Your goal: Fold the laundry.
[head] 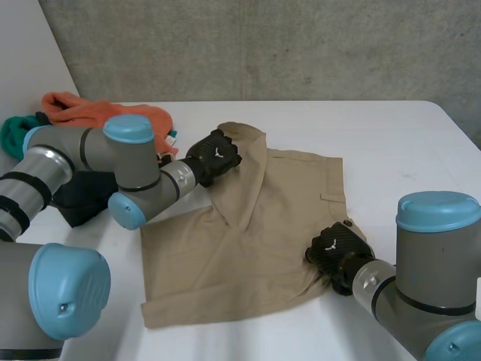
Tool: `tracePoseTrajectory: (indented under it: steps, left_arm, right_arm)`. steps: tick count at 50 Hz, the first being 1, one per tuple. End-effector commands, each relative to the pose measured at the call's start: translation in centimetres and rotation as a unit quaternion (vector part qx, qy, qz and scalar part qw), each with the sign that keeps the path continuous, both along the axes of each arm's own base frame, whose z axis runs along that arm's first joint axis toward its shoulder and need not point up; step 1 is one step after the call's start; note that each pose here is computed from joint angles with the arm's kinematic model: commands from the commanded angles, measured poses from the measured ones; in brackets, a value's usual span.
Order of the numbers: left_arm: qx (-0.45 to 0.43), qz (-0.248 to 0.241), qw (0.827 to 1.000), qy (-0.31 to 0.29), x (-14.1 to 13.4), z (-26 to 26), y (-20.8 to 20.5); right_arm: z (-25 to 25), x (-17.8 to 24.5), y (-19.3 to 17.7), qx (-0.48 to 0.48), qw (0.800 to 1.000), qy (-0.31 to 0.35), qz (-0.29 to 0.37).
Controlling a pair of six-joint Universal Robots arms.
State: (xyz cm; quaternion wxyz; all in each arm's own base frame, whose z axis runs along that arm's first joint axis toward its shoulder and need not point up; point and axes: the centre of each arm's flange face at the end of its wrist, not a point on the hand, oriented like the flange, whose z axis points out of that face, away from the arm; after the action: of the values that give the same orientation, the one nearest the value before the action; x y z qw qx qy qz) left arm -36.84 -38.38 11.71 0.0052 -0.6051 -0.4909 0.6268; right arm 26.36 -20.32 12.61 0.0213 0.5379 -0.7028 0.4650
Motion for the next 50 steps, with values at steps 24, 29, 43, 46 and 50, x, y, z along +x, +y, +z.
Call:
tracePoseTrajectory:
  steps: [24, 29, 43, 46, 50]
  left_arm:
    - [-0.046, -0.016, 0.994, -0.102, 0.6, -1.3, 0.8]
    - [-0.035, 0.048, 0.993, -0.102, 2.0, 0.9, 0.4]
    - [0.01, 0.209, 0.963, -0.17, 6.5, 2.1, 0.5]
    - [0.027, 0.224, 0.957, -0.183, 7.1, 2.0, 1.0]
    - [0.047, 0.237, 0.955, -0.171, 7.2, 2.3, 1.5]
  right_arm:
    - [0.3, -0.3, -0.3, -0.002, 1.0, 0.0, -0.006]
    - [0.6, -0.2, -0.2, -0.006, 1.0, -0.004, -0.003]
    - [0.9, -0.2, 0.4, -0.007, 1.0, -0.006, 0.005]
    - [0.9, -0.2, 0.4, -0.007, 1.0, -0.006, 0.005]
    - [1.0, -0.2, 0.5, -0.007, 1.0, -0.007, 0.006]
